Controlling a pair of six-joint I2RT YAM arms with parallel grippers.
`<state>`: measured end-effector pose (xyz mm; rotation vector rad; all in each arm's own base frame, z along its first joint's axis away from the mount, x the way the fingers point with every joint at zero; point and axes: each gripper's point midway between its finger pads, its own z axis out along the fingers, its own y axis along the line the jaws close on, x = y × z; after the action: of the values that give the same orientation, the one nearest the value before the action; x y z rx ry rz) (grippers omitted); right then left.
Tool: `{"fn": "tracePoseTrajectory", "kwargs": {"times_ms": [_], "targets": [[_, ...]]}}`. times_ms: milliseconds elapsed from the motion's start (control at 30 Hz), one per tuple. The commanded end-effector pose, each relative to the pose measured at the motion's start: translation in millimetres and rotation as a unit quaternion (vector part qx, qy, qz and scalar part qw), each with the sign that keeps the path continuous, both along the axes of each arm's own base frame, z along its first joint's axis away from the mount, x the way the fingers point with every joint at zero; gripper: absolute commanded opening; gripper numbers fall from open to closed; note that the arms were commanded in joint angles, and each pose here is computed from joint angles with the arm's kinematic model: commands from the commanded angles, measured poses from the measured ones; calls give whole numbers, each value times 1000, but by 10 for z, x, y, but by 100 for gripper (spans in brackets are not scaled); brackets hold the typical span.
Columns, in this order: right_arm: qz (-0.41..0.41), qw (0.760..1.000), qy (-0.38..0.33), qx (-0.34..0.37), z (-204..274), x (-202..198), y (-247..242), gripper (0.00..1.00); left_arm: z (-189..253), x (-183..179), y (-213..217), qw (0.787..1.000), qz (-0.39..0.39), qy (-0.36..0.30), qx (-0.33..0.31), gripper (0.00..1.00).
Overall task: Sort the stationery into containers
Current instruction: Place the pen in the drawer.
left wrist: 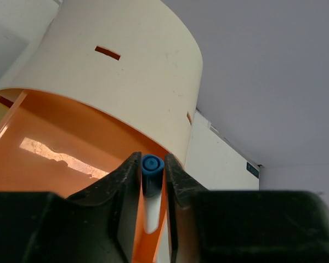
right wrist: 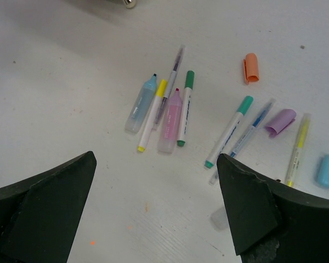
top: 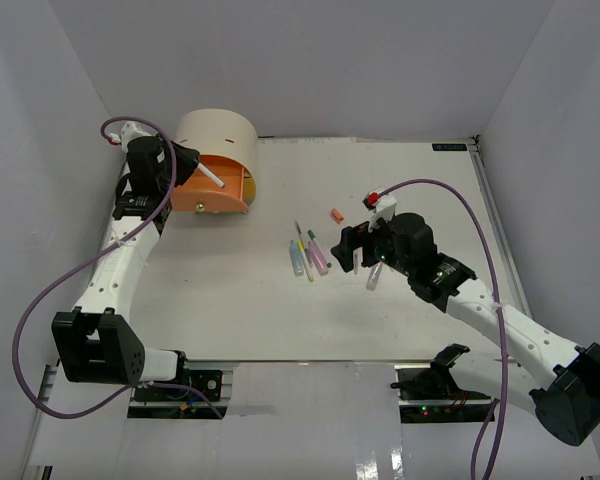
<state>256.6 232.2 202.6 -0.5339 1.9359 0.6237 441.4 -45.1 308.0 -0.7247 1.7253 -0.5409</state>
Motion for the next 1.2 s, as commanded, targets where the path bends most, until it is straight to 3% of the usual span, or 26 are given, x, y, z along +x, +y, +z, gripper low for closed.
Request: {"fn": "tracePoseTrajectory", "kwargs": {"times_ms": [0,500,733,800,933,1167], "targets": [[-33,999,-15,-23,-52,101,-107,97,106,9,-12,1000,-4,-18,-8,36],[-103,989,53,-97,-549,307,-231,100,166,-75,149,999,10,-4,44,80],[-133,976,101,-140,-888,455,-213,80,203,-171,203,995,-4,13,103,98],[-139,971,118,-153,-1005,503,-200,77,168,-219,170,992,-25,31,119,98],[-142,967,139,-162,-1158,569,-127,61,147,-351,159,984,-57,58,158,98],[-146,957,180,-173,-1470,633,-18,51,106,-740,172,972,-91,74,204,98]]}}
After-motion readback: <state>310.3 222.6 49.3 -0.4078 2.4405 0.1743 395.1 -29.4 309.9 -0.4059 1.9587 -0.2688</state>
